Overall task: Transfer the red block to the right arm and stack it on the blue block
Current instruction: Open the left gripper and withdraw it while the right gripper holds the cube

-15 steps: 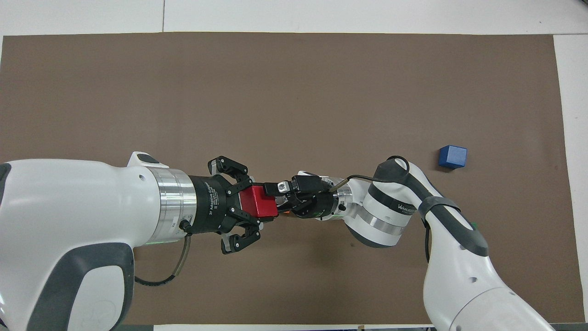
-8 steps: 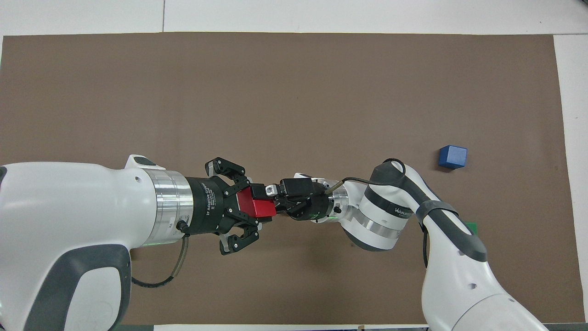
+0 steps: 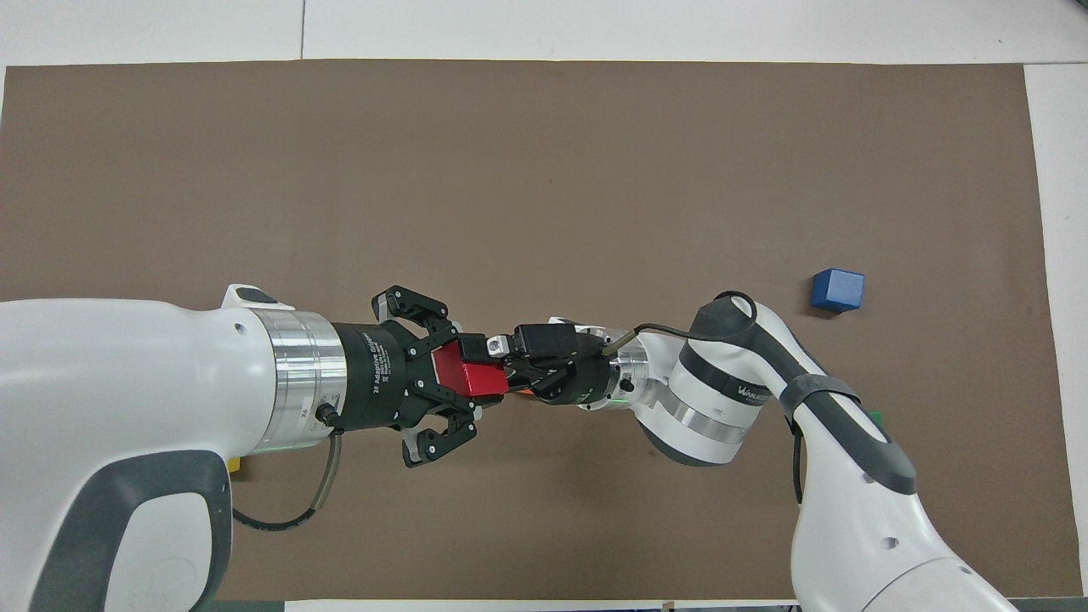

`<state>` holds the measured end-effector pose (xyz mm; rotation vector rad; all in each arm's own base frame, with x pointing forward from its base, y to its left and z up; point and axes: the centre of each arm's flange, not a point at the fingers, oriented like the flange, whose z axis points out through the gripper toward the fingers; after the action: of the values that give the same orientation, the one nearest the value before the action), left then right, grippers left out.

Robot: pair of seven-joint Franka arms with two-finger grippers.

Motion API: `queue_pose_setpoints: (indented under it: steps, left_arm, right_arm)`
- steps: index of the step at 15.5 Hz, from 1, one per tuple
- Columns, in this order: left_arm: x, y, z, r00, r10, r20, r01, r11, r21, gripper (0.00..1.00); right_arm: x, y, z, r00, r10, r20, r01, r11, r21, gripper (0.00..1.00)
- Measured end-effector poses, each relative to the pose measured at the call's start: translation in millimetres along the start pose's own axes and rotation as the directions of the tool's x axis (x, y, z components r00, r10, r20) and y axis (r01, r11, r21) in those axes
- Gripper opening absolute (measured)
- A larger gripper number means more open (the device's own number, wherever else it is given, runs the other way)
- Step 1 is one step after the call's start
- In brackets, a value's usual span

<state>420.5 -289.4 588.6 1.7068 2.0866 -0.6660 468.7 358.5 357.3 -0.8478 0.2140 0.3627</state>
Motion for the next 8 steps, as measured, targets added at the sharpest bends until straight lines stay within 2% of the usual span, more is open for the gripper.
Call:
queue_pose_setpoints:
  steps: [1,5,8]
  left_arm:
    - [1,0,-1,1.0,-0.001,-0.001,0.001,1.0,0.002,0.99]
    - [15,7,-24,1.0,-0.021,-0.007,0.021,1.0,-0.001,1.0]
    - [47,29,-58,0.999,-0.034,-0.029,0.032,0.998,-0.052,1.0]
  right_arm:
    - [1,-2,-2,1.0,0.0,-0.006,0.0,1.0,-0.002,0.59]
    - [2,-6,-5,1.0,-0.003,-0.003,0.003,1.0,-0.012,0.59]
    - [6,-8,-6,1.0,-0.009,-0.018,0.008,0.999,-0.054,0.59]
